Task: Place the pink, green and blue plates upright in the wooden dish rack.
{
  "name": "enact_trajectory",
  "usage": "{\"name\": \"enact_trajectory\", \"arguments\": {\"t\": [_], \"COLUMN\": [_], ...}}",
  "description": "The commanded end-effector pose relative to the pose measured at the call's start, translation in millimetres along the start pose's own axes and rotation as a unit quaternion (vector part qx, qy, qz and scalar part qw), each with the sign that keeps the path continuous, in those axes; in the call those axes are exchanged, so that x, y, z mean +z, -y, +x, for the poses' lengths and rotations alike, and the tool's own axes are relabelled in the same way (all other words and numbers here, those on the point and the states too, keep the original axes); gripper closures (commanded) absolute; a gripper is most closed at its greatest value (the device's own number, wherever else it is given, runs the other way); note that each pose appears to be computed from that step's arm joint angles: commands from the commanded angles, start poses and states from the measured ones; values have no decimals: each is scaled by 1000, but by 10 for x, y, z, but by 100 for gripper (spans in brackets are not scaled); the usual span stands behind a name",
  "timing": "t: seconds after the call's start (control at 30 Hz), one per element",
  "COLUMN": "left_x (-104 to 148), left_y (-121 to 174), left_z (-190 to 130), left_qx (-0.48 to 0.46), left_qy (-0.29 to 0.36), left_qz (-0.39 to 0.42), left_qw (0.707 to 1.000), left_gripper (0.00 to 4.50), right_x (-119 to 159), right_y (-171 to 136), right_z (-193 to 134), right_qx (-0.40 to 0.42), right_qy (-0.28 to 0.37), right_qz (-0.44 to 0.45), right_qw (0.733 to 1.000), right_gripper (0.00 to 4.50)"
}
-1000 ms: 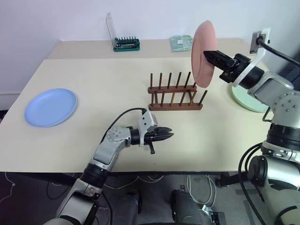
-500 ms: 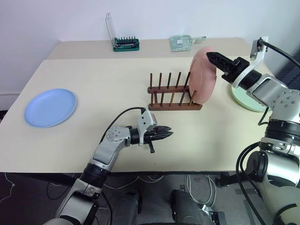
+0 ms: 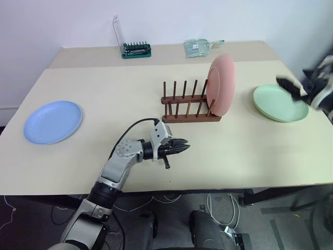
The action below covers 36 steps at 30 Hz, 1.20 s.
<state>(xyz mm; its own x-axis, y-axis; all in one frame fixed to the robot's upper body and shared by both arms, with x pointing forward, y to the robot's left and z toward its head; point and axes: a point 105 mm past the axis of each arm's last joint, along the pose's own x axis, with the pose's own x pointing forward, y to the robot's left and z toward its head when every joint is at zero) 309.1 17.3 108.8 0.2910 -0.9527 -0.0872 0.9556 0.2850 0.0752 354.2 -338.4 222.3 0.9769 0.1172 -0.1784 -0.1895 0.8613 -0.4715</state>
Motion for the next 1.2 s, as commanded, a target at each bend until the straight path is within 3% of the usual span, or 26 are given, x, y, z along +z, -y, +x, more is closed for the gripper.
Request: {"name": "enact_trajectory", "arguments": {"t": [0.03, 0.43, 0.53, 0.77, 0.97, 1.07, 1.2], "left_x": [129, 126, 126, 118, 117, 115, 118], "left_y": [12, 13, 10, 1, 1, 10, 23], "left_z": [11, 10, 5, -22, -20, -12, 14], "left_qx": [-9, -8, -7, 1, 2, 0, -8], "left_qy": [18, 17, 17, 16, 16, 17, 18], "left_qz": [17, 16, 15, 12, 11, 8, 8], "left_qw": [1000, 1000, 1000, 1000, 1000, 1000, 1000], "left_gripper": [376, 376, 376, 376, 376, 376, 376], "right_x": [-221, -614, -704, -673, -94, 564, 1430], "right_y": [-35, -70, -86, -52, 104, 143, 12], "right_z": [57, 475, 532, 550, 459, 283, -72], "right_qx": [18, 14, 9, -3, -52, -96, -100], "right_qy": [-49, -106, -124, -117, -18, 94, 262], "right_qz": [-144, -197, -198, -219, -282, -262, -152], "right_qw": [988, 975, 972, 969, 958, 956, 948], "right_gripper": [5, 5, 90, 446, 449, 449, 449]}}
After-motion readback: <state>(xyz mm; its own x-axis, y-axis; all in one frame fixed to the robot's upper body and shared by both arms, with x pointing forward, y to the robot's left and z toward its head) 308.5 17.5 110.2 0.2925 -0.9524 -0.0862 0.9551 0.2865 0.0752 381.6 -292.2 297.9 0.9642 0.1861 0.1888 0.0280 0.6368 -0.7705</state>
